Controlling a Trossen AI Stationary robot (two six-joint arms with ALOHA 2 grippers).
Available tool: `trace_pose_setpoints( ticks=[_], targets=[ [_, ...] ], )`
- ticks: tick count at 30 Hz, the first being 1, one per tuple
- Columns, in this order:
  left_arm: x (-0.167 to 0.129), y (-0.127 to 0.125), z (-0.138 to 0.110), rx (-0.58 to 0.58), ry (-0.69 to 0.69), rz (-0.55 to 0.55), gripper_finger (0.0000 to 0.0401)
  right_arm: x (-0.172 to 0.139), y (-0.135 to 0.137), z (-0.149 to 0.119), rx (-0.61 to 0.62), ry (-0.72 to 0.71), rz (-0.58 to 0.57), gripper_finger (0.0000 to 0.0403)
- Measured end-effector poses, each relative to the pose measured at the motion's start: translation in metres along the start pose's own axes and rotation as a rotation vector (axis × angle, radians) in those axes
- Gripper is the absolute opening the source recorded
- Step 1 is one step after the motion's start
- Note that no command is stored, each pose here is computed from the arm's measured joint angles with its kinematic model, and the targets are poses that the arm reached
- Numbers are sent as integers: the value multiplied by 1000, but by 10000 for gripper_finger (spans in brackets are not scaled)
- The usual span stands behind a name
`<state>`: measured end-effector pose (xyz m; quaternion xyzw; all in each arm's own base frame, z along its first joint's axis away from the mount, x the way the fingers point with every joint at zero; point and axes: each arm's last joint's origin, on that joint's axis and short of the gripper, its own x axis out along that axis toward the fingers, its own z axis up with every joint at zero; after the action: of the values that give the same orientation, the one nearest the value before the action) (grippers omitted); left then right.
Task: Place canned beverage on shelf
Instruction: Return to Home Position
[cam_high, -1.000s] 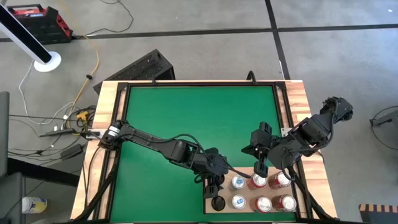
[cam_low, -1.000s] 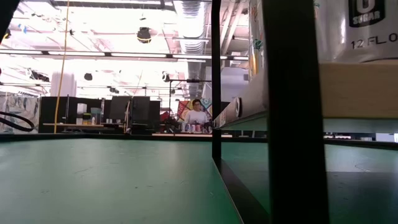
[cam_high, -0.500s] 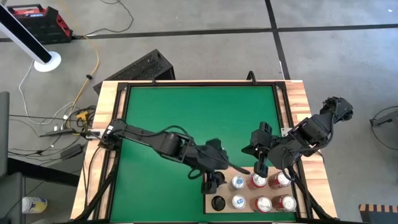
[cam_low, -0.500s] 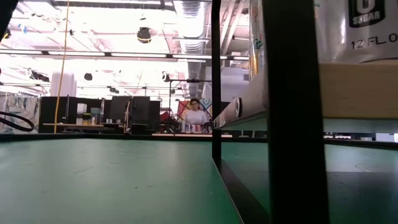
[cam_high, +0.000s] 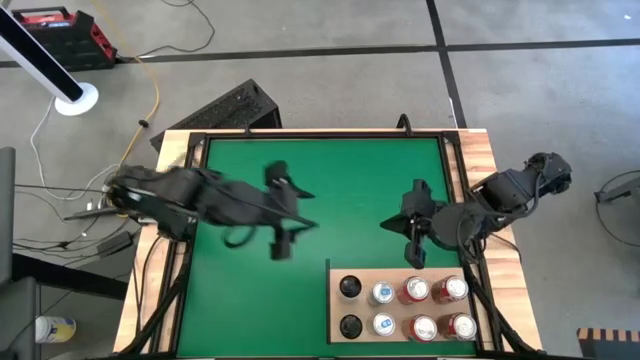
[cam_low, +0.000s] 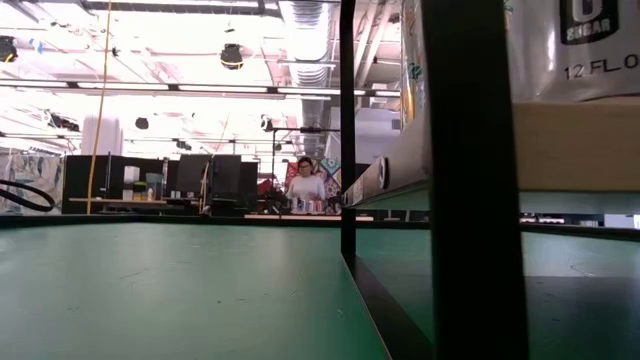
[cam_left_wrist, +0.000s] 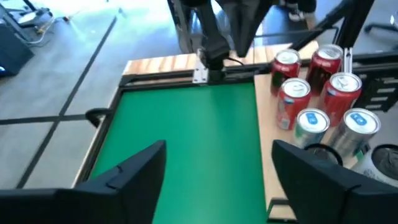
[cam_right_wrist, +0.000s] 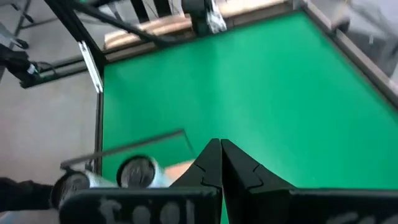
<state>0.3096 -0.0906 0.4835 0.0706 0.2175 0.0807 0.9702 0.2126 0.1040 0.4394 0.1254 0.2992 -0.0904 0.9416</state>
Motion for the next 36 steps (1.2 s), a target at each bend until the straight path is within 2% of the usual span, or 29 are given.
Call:
trace_pose_setpoints(
  ticks=[3,7,10,19,28,36],
  targets=[
    [-29,19,-13,-30,-37,10,241,3,-2,8,-52,-52,7,22],
    [-56,36,-47,-81,-82,7,189,5,-8,17,-87,-94,-6,22],
    [-76,47,-74,-150,-177,-4,148,7,-14,19,-101,-116,-19,22],
    [-127,75,-142,-332,-449,-34,14,7,-52,5,-61,-241,44,22],
    [-152,90,-203,-362,-531,-50,1,11,-87,-52,60,-372,83,22],
    [-133,82,-254,-410,-480,-68,0,29,-104,-101,130,-431,120,22]
  ],
)
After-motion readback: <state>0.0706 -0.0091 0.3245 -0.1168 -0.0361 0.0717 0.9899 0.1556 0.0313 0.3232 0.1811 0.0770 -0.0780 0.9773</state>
